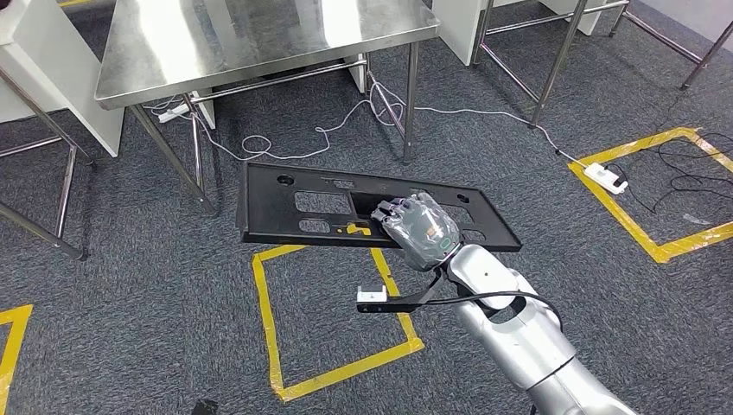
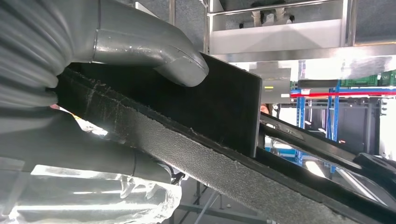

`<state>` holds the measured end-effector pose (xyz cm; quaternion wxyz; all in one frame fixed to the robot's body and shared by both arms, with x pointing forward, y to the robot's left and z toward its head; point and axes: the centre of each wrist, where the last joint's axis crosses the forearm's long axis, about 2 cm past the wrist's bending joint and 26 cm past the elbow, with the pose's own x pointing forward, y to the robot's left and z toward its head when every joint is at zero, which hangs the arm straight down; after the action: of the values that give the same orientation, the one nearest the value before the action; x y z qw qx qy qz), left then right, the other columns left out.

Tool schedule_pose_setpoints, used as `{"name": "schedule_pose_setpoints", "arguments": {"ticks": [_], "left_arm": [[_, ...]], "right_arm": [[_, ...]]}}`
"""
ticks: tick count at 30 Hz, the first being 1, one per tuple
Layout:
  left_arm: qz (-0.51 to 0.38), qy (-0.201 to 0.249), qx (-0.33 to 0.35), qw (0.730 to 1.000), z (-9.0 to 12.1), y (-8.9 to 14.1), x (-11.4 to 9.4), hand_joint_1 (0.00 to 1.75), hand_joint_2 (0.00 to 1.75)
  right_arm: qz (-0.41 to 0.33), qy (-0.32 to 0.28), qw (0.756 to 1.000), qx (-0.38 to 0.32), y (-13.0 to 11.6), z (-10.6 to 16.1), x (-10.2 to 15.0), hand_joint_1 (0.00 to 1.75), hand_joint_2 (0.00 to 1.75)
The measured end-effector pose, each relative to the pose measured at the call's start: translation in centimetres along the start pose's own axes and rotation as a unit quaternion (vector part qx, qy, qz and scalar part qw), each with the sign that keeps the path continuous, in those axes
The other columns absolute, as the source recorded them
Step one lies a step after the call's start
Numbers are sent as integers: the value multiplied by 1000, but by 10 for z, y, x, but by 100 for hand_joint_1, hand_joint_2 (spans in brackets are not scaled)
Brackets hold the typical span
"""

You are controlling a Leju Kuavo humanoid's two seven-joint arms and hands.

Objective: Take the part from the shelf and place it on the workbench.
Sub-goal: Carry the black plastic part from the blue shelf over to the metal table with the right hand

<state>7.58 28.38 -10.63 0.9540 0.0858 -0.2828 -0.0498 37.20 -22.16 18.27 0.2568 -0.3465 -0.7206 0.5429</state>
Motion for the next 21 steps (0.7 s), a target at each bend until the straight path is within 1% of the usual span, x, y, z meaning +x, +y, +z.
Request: {"name": "schedule_pose_setpoints", "arguments": {"ticks": [21], "left_arm": [[1,-4,0,1000,0,-1,0,0,175]], "right_arm": [[0,-1,1000,3,0,0,0,175,175]]}}
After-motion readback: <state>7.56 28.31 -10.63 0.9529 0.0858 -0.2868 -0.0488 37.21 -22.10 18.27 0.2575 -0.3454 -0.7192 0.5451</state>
